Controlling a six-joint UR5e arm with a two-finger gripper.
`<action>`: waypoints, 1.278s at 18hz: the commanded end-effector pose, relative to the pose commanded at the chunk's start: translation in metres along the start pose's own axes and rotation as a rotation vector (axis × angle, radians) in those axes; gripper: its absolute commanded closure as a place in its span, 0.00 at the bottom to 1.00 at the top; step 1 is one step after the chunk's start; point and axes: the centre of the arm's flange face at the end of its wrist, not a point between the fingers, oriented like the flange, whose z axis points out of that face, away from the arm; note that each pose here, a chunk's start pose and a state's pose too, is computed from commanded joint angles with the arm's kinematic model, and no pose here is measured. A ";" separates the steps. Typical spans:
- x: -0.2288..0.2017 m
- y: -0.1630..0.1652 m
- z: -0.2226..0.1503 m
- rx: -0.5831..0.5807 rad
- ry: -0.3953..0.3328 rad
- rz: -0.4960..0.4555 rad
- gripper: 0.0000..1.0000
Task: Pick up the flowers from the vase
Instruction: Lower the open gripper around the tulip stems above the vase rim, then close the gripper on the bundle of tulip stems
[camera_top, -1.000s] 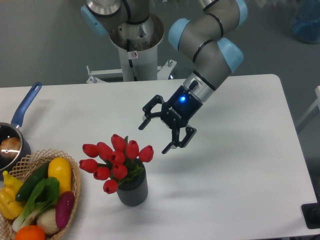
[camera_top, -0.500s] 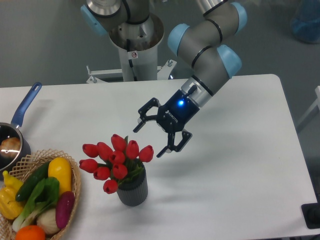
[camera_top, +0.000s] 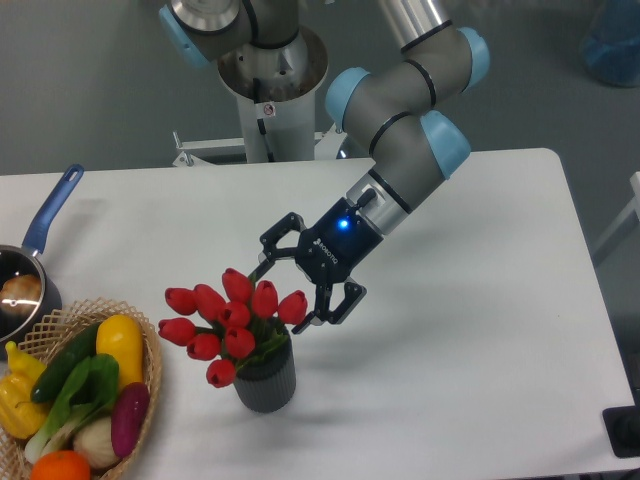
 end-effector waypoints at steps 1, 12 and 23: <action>-0.002 0.002 0.001 0.000 0.001 -0.003 0.00; -0.011 -0.004 0.018 0.000 0.018 0.022 0.00; -0.008 -0.009 0.034 0.002 0.044 0.012 0.00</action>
